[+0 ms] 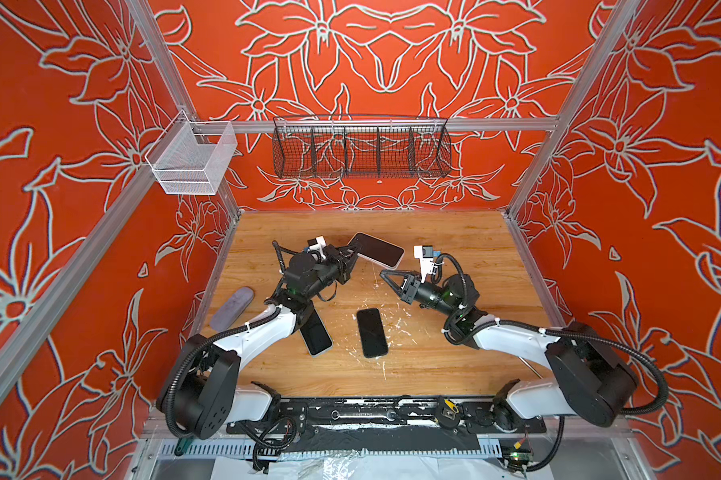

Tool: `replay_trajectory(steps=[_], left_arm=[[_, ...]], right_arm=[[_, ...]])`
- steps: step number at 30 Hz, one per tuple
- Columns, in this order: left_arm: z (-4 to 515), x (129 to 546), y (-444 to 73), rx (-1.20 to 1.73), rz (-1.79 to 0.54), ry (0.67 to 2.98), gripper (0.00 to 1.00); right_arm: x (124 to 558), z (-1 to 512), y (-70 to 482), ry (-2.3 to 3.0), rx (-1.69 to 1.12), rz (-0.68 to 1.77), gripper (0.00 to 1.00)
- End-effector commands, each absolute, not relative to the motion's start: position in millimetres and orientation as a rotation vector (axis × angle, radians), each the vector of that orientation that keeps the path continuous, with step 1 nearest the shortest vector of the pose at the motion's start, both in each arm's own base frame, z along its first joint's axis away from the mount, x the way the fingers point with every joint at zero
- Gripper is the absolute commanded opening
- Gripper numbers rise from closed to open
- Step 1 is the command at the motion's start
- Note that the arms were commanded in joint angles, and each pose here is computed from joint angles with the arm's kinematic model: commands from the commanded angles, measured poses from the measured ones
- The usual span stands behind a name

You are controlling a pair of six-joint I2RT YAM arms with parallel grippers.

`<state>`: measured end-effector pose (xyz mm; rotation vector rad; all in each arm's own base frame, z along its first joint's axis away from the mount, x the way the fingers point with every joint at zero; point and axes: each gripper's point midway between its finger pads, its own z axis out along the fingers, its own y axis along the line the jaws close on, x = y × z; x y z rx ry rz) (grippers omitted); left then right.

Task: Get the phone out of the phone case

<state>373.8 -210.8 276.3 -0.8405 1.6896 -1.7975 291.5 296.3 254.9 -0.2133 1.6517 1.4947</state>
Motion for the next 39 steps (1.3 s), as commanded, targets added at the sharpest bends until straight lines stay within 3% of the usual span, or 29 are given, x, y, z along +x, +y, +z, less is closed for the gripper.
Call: replay_trajectory(steps=[1, 17, 24, 29, 36, 38, 39], left_arm=[[340, 357, -211, -0.68, -1.938, 1.533, 0.0], [330, 367, -228, -0.477, -1.834, 1.687, 0.0], [320, 382, -222, -0.235, -1.688, 1.861, 0.0], [326, 385, -219, 0.05, -1.483, 1.994, 0.0], [350, 375, -226, 0.423, -1.377, 1.992, 0.0], [353, 371, -226, 0.505, -1.4, 1.985, 0.0], [356, 371, -227, 0.537, -1.408, 1.978, 0.0]], right_arm=[[309, 229, 282, 1.722, -0.094, 1.452, 0.02], [302, 216, 274, 1.797, -0.162, 1.439, 0.05], [282, 223, 250, 1.896, -0.302, 1.317, 0.15], [259, 239, 241, 1.976, -0.477, 1.255, 0.33], [250, 272, 235, 2.01, -0.648, 1.134, 0.68], [249, 281, 233, 2.011, -0.703, 1.09, 0.92], [247, 285, 233, 2.017, -0.723, 1.08, 0.97]])
